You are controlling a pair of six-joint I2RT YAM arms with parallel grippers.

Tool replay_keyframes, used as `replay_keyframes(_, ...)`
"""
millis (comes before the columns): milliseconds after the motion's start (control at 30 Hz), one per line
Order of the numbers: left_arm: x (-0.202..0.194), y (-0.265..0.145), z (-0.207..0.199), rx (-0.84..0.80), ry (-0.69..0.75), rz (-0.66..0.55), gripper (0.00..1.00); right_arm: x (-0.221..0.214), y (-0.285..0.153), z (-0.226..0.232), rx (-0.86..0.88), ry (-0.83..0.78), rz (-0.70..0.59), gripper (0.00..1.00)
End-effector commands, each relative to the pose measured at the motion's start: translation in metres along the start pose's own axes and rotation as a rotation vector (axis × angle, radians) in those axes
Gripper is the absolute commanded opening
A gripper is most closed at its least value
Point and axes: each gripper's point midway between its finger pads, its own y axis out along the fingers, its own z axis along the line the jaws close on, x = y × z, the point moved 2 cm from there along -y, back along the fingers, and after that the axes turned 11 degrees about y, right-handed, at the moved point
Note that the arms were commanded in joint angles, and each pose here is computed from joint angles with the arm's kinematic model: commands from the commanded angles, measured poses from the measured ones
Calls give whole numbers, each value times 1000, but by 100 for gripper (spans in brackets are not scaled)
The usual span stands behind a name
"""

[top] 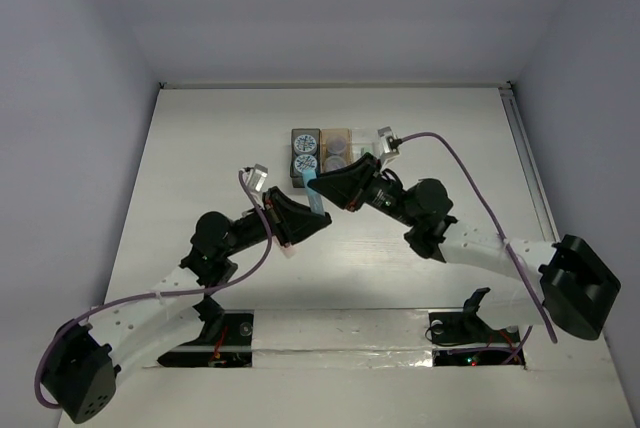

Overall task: Sort the stationery into containers
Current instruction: Close the pen cap on the pen.

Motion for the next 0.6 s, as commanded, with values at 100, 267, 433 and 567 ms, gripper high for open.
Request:
replay_keyframes(100,126,6,-66,-116,263,-395,0,-98,-53,-63,-219,92,347,0)
replay_keyframes(267,137,7,-68,-112,297,-402,0,-113,-68,-76,-270,117,375,0)
replay_keyframes(433,143,12,-56,-81,313,-393,0,-120,-73,-79,-292,127,395,0)
replay_keyframes(567,155,8,-54,-74,338,-412,0,-125,-75,-80,-303,137,404,0)
